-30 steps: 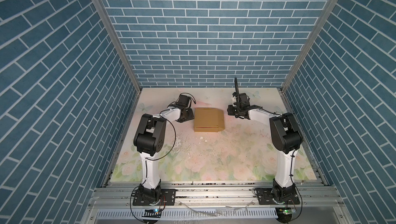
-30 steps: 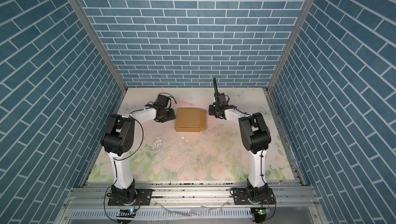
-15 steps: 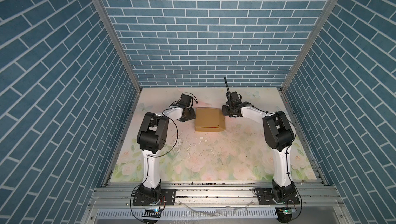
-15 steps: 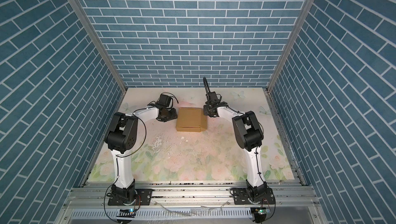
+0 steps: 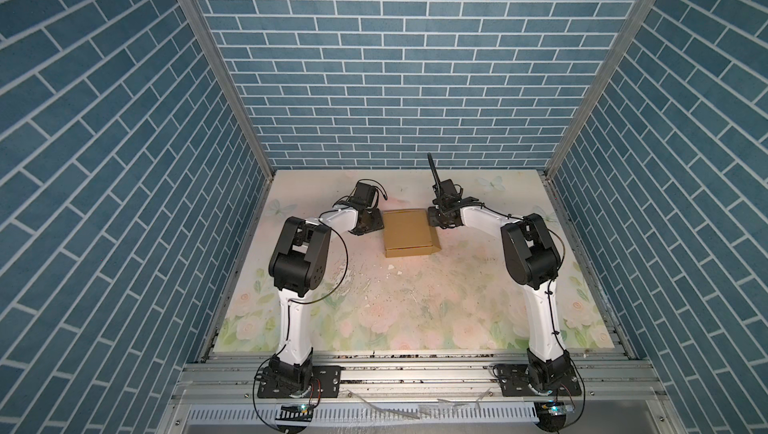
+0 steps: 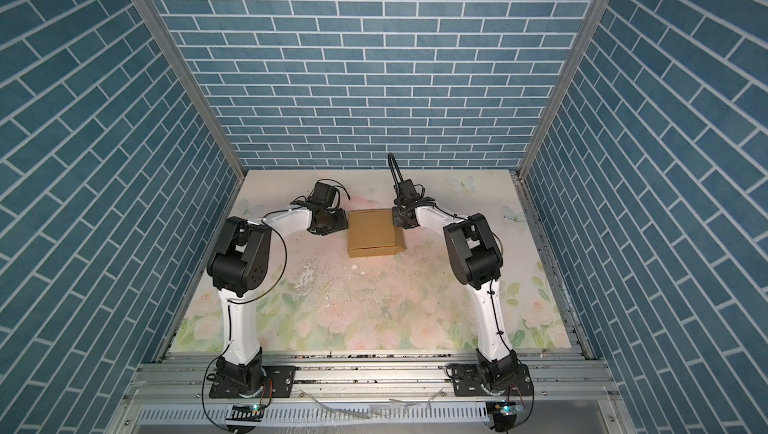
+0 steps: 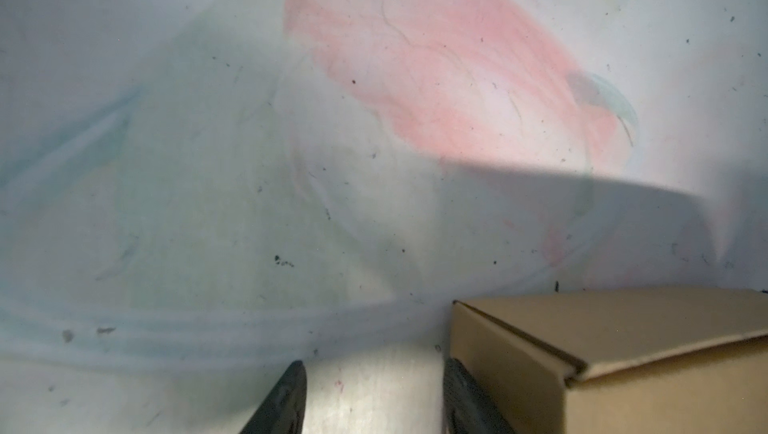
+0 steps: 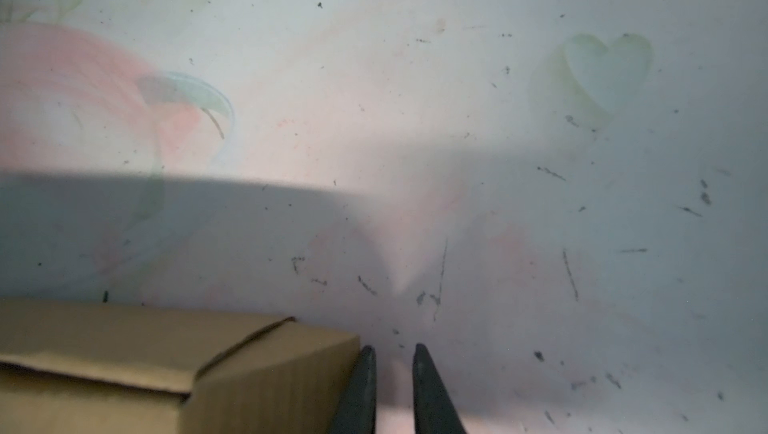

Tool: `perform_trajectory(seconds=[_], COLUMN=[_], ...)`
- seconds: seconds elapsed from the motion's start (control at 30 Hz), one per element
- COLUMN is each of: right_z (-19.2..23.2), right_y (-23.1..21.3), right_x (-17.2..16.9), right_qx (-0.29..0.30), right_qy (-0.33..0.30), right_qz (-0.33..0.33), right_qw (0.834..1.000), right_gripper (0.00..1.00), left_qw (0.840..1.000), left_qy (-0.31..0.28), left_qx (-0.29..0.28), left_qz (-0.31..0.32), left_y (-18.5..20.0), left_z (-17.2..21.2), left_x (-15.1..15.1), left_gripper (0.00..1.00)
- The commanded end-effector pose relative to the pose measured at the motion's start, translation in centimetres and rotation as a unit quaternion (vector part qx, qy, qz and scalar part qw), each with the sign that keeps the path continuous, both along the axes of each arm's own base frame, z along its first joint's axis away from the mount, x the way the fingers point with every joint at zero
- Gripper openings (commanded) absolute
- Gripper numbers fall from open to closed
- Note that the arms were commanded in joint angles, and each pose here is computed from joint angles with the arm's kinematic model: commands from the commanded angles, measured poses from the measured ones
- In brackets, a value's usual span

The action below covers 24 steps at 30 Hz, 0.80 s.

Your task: Fold the paper box

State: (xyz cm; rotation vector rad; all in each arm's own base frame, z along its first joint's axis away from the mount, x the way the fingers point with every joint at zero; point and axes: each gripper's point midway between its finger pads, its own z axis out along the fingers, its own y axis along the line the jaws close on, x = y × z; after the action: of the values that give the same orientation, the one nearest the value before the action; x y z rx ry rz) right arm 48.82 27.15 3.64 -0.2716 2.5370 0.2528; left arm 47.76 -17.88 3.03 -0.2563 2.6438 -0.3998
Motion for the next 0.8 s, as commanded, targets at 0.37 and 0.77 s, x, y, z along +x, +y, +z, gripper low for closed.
perform_trajectory(seconds=[0.37,0.77], right_z=[-1.1,1.3], right_y=[3.5,-2.5], right_x=[-1.8,-1.8], right_qx=[0.097,0.107], right_qy=[0.041,0.01], right_qz=[0.021,-0.043], right_qw=[0.994,0.993], right_gripper=[0.19,0.19], left_qw=[1.0,1.0], left_qy=[0.019,0.009], left_qx=[-0.016,-0.02], left_qz=[-0.018,0.013], left_y=[-2.6,0.8], left_z=[-1.8,-0.1], left_x=[-0.4,-0.8], left_gripper=[0.55,0.55])
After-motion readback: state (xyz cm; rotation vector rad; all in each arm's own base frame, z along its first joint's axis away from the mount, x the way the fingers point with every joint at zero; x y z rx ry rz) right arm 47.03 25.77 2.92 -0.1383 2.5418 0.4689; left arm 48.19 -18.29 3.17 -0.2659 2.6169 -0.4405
